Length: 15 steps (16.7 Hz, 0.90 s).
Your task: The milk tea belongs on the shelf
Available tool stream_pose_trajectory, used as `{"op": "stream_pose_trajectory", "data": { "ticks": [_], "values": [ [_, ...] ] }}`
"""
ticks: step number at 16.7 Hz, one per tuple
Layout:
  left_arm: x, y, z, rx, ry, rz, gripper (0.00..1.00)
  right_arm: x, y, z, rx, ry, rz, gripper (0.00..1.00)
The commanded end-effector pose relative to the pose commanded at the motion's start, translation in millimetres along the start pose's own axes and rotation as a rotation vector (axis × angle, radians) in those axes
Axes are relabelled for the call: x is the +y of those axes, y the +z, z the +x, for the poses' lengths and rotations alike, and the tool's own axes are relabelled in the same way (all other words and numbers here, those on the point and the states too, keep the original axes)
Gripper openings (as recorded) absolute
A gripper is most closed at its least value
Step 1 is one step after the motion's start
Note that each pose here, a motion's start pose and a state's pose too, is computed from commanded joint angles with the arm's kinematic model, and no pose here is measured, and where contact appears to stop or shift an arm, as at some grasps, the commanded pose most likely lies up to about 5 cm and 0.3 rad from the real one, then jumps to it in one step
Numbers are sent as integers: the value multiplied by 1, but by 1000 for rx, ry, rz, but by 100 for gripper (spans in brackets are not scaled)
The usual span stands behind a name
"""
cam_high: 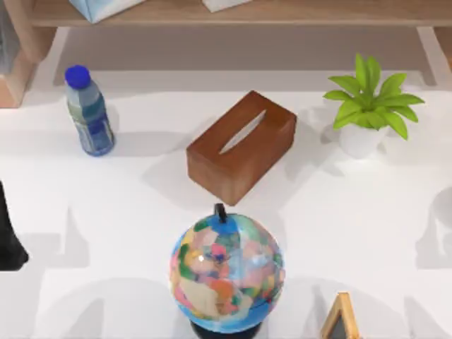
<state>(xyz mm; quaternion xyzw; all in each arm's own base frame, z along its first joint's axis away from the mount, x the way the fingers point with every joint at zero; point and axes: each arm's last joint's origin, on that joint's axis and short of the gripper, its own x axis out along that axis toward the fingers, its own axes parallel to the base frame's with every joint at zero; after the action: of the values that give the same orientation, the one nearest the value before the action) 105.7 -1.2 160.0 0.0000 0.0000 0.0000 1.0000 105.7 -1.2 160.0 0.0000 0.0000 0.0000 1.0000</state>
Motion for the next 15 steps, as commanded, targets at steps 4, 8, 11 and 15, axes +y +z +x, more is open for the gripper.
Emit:
{"op": "stream_pose_trajectory", "data": {
  "ticks": [4, 8, 11, 15],
  "values": [
    [0, 0, 0, 0, 0, 0, 100, -1, 1, 2, 1, -1, -2, 100],
    [0, 0, 0, 0, 0, 0, 100, -9, 8, 12, 3, -5, -15, 100],
    [0, 0, 0, 0, 0, 0, 100, -22, 12, 28, 17, -9, -28, 100],
    [0, 0, 0, 0, 0, 0, 100, -50, 5, 52, 61, -12, -32, 100]
  ]
}}
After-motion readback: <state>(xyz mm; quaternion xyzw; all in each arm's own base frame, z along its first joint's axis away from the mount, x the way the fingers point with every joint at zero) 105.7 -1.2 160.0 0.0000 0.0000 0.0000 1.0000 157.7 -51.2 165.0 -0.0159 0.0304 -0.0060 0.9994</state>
